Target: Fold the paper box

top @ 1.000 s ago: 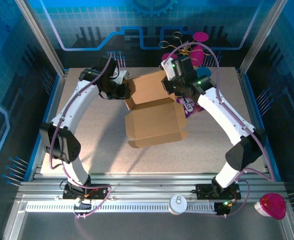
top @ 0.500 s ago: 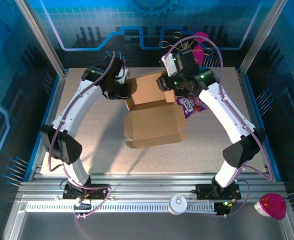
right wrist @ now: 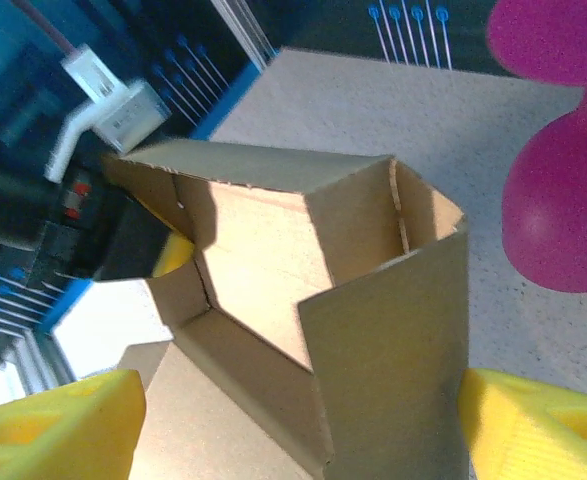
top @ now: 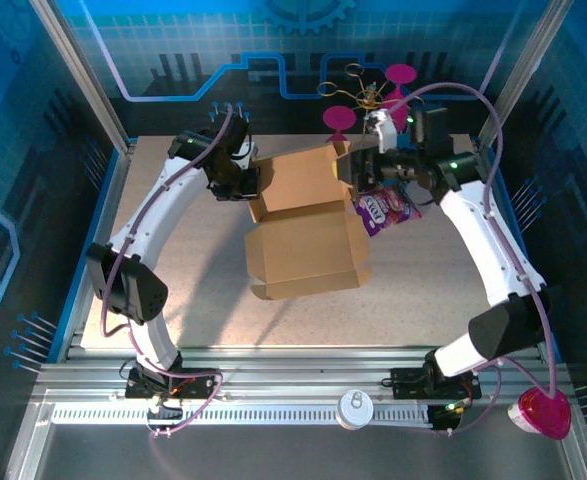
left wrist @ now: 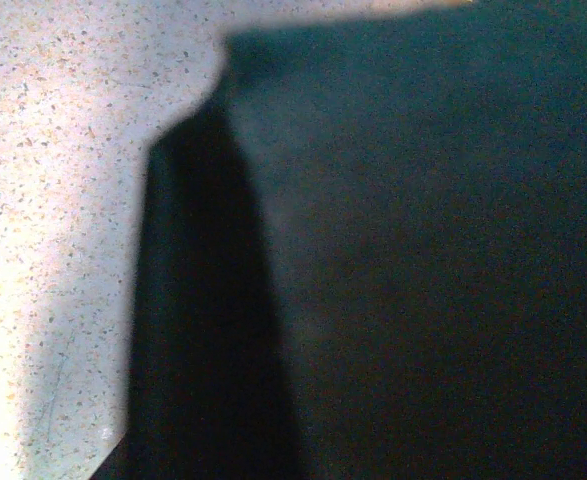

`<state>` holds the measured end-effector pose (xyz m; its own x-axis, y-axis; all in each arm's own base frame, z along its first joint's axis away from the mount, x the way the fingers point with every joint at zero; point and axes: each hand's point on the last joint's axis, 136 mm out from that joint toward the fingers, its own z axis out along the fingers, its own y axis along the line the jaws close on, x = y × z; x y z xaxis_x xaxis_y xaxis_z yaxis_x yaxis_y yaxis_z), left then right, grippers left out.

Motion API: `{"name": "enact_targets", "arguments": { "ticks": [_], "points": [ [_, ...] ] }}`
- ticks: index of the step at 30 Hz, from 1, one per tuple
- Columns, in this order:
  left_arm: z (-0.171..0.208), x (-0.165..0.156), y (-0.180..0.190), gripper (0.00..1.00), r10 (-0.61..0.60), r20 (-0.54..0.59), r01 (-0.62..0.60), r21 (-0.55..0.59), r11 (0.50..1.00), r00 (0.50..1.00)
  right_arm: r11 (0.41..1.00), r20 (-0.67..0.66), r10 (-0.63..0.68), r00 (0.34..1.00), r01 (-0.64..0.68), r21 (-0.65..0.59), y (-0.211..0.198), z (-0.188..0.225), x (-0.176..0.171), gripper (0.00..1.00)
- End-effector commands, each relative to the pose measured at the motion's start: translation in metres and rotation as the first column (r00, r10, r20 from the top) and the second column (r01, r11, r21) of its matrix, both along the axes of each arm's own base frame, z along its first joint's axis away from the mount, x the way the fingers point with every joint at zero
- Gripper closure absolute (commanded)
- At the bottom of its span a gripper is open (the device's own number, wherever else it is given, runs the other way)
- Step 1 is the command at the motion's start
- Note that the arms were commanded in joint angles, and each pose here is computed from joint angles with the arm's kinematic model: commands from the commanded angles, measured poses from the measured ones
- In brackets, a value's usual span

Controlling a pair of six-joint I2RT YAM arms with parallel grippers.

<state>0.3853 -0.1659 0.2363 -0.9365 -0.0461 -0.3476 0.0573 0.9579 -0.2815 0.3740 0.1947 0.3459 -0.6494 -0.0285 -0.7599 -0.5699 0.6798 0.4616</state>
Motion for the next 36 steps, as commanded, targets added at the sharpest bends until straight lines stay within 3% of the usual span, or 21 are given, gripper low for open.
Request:
{"name": "enact_targets", "arguments": {
  "ticks": [1, 6, 9, 11, 14, 21, 27, 36],
  "points": [
    [0.009, 0.0, -0.003, 1.0, -0.006, 0.0, 0.006, -0.024, 1.0, 1.0, 0.978, 0.051, 0.059, 0.997, -0.068, 0.196, -0.006, 0.032, -0.006, 0.18],
    [0.01, 0.002, -0.004, 1.0, -0.014, 0.005, 0.014, -0.034, 0.999, 1.0, 0.98, 0.017, -0.025, 1.0, 0.021, 0.196, -0.038, 0.004, 0.013, 0.24],
    [0.011, 0.002, -0.005, 1.0, -0.024, 0.001, 0.024, -0.042, 0.999, 1.0, 0.963, 0.011, -0.003, 1.0, 0.0, 0.27, -0.047, -0.006, 0.022, 0.45],
    [0.011, 0.002, -0.006, 1.0, -0.029, -0.002, 0.029, -0.048, 0.998, 1.0, 0.956, 0.018, 0.057, 0.998, -0.06, 0.288, -0.042, -0.011, 0.023, 0.5],
    [0.011, 0.003, -0.006, 1.0, -0.033, -0.003, 0.033, -0.058, 0.998, 0.999, 0.947, 0.004, 0.137, 0.991, -0.132, 0.293, -0.03, -0.019, 0.02, 0.49],
    [0.01, 0.003, -0.007, 1.0, -0.043, -0.01, 0.042, -0.067, 0.997, 0.999, 0.939, -0.004, 0.176, 0.984, -0.167, 0.302, -0.017, -0.024, 0.02, 0.43],
    [0.011, 0.005, -0.008, 1.0, -0.045, -0.009, 0.044, -0.069, 0.997, 0.999, 0.975, 0.008, 0.128, 0.992, -0.128, 0.183, -0.01, -0.031, 0.025, 0.39],
    [0.014, 0.003, -0.008, 1.0, -0.047, -0.004, 0.046, -0.07, 0.996, 0.999, 0.997, 0.047, 0.076, 0.996, -0.075, -0.019, 0.001, -0.037, 0.031, 0.45]
  ]
}}
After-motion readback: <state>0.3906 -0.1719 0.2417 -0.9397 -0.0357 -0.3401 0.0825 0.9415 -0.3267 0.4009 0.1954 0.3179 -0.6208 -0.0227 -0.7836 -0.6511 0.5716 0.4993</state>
